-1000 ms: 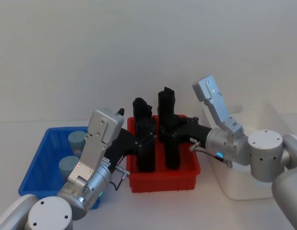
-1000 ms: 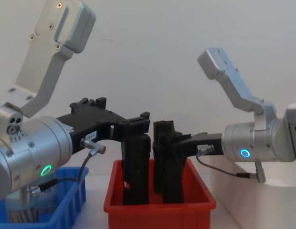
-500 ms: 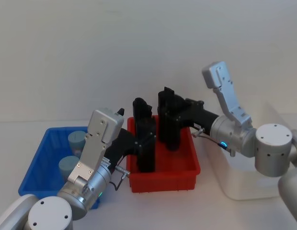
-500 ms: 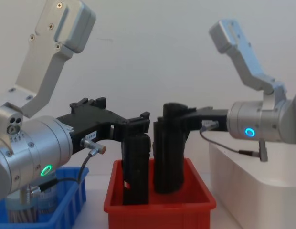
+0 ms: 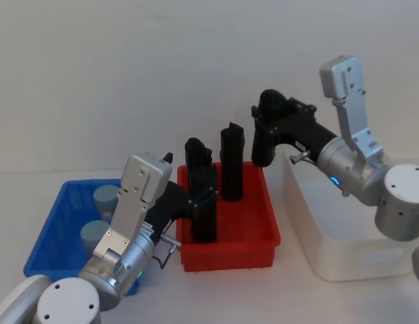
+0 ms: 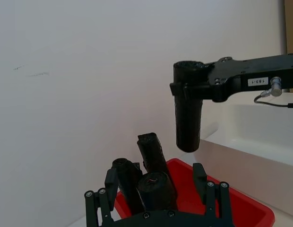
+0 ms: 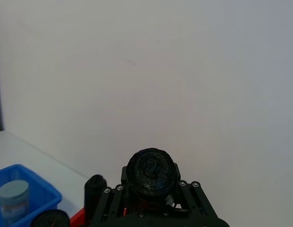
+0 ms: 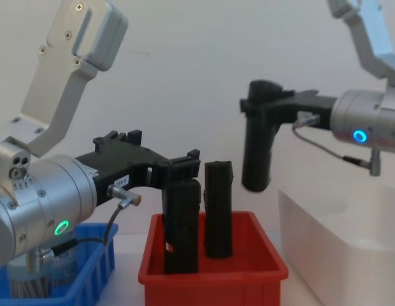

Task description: Pick the cotton swabs from the blue box and place them into the white box.

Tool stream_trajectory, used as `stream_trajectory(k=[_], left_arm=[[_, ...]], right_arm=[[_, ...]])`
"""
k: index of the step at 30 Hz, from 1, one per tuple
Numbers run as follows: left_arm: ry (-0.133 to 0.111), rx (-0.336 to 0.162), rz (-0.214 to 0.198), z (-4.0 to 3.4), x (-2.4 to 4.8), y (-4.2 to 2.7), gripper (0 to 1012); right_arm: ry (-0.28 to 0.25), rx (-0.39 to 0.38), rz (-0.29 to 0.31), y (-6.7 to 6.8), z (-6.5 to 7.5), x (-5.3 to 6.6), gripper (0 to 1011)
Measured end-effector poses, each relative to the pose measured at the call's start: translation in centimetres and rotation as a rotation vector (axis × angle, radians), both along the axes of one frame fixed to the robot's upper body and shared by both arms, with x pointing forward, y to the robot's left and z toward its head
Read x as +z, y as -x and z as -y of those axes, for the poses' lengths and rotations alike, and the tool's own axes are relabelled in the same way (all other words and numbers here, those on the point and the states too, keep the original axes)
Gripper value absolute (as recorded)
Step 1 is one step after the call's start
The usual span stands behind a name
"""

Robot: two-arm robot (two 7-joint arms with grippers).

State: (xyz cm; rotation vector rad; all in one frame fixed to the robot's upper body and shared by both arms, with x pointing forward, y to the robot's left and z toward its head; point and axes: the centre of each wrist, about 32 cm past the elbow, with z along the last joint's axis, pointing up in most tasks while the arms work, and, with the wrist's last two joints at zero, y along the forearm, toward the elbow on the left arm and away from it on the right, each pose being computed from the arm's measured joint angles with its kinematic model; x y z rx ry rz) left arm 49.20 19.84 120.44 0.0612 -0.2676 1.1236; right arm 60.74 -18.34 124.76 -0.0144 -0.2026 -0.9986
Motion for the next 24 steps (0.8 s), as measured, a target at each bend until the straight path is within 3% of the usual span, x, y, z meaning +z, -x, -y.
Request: stream_trajectory(k=[14,24], left_arm=[[0.0,0.0,0.0,0.0,0.0,0.0,1000],[0.0,0.0,0.0,0.0,0.0,0.0,1000]], right_arm=[[-0.022,-0.191,0.115,1.0,2.3,0.3,461],[-0.026,-0.323,0.091,1.2,3.8,-0.8,461]])
